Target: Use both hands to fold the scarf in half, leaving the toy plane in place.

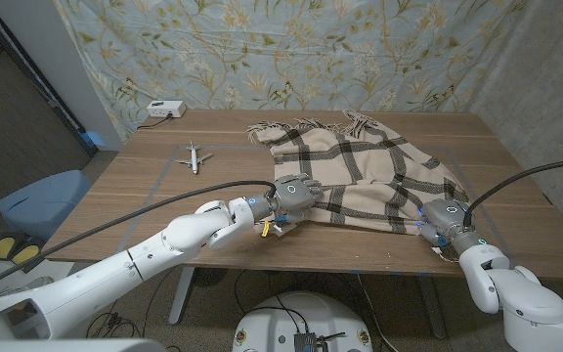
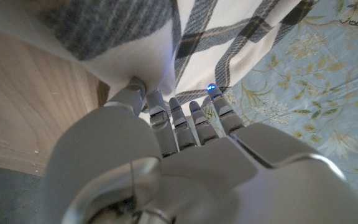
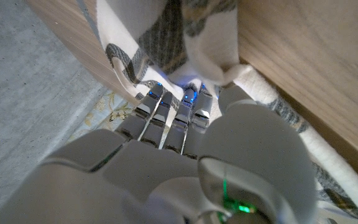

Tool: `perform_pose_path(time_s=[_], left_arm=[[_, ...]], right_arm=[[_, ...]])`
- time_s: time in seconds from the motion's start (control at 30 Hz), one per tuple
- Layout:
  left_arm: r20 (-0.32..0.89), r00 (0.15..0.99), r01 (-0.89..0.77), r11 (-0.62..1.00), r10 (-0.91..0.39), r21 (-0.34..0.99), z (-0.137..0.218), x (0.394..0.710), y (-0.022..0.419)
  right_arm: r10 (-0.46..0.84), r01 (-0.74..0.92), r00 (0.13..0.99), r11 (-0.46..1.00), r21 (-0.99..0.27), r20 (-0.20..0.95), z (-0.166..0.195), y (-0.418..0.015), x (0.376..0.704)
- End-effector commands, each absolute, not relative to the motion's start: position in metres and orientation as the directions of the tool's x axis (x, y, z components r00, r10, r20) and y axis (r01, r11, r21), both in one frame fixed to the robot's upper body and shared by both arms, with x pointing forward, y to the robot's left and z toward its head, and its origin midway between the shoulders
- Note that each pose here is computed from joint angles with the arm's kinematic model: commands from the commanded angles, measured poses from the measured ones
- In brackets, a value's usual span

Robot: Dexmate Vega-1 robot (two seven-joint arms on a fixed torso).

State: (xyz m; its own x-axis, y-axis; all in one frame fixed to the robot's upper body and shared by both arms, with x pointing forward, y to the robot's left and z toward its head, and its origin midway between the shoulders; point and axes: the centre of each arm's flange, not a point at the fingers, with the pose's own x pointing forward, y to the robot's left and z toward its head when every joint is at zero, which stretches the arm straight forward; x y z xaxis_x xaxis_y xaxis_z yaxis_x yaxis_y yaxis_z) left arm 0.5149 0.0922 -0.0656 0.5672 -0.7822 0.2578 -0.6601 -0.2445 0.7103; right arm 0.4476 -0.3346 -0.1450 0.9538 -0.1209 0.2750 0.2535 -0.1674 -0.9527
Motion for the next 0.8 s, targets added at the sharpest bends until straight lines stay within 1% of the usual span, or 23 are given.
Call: perform_pose_path(time_s=[0.03,0.13,0.3,0.7,0.73,0.8], left_arm=[[0.447,0.478,-0.691,-0.009,-0.756,0.723,-0.04,0.496,0.109],[0.494,0.45,-0.712,0.034,-0.744,0.701,-0.033,0.49,0.113],[0.533,0.413,-0.726,0.087,-0.738,0.683,-0.024,0.482,0.117],[0.595,0.349,-0.742,0.174,-0.724,0.647,-0.009,0.468,0.126],[0.603,0.341,-0.745,0.183,-0.722,0.641,-0.006,0.465,0.127],[0.609,0.335,-0.748,0.191,-0.719,0.636,-0.004,0.464,0.128]], right_arm=[[-0.153,0.505,0.838,-0.148,-0.85,0.524,-0.131,-0.341,0.424],[-0.167,0.575,0.788,-0.145,-0.805,0.593,-0.127,-0.342,0.417],[-0.19,0.697,0.674,-0.157,-0.7,0.714,-0.125,-0.343,0.404],[-0.244,0.806,0.505,-0.211,-0.553,0.828,-0.12,-0.347,0.385],[-0.244,0.819,0.478,-0.222,-0.529,0.844,-0.119,-0.346,0.382],[-0.246,0.826,0.464,-0.227,-0.516,0.851,-0.118,-0.346,0.38]])
